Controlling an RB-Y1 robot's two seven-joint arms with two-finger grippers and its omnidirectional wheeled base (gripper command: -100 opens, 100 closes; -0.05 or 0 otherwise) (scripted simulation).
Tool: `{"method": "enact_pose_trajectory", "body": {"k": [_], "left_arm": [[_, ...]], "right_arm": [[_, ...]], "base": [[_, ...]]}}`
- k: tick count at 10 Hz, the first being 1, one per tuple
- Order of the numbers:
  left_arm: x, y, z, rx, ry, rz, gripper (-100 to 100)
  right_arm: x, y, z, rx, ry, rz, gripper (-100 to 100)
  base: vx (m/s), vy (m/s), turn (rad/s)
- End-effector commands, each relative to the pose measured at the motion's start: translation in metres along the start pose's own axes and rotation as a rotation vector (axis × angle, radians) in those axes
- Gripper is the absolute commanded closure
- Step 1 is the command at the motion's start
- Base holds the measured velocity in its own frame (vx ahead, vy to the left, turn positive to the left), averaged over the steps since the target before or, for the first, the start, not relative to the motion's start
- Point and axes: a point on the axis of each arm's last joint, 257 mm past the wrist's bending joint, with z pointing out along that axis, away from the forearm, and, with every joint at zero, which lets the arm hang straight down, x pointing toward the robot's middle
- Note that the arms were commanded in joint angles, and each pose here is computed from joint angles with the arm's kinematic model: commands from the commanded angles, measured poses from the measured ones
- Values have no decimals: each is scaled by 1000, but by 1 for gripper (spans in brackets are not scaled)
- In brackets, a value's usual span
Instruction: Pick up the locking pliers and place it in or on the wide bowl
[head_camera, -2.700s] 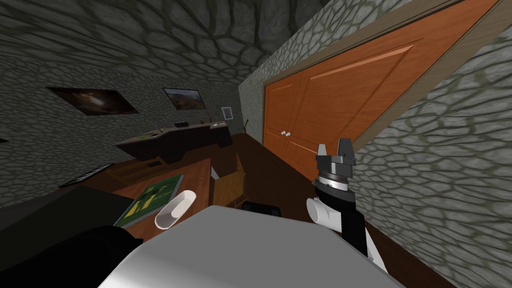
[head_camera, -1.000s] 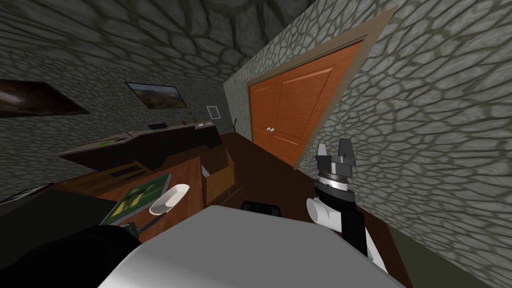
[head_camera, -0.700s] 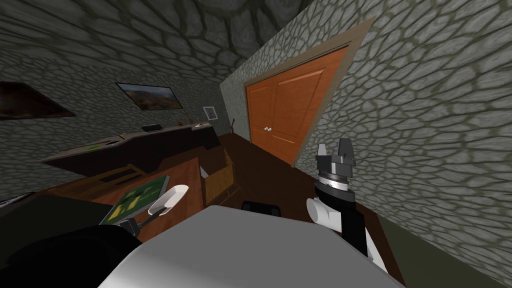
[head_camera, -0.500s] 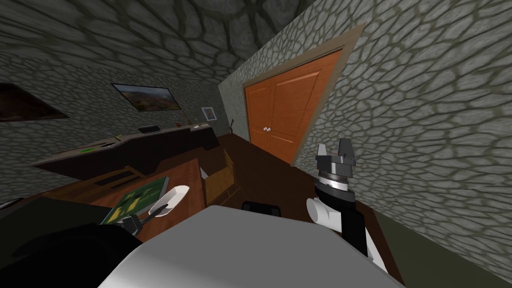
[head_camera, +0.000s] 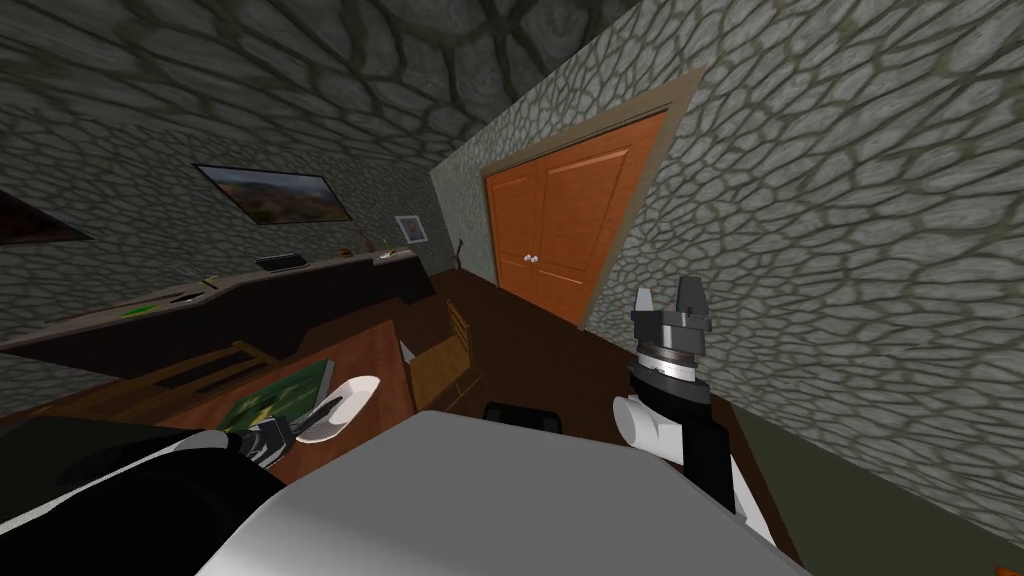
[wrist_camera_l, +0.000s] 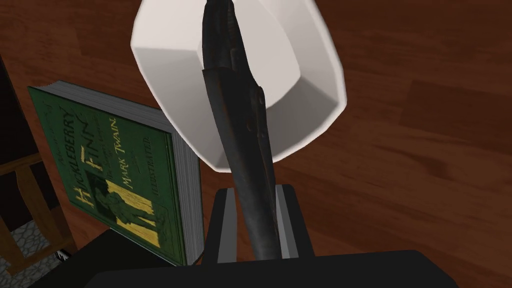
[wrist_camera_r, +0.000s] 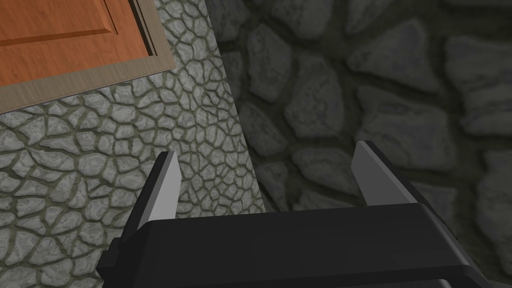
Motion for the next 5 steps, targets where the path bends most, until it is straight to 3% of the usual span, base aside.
{"method": "enact_pose_trajectory", "body": {"k": [1, 5], "left_arm": [[6, -7, 3, -7, 12, 12, 100], [23, -24, 8, -32, 41, 53, 100]], "right_arm": [[0, 0, 0, 0, 0, 0, 0], [0, 0, 0, 0, 0, 0, 0]], "base": [[-29, 82, -97], [-37, 108, -103]]}}
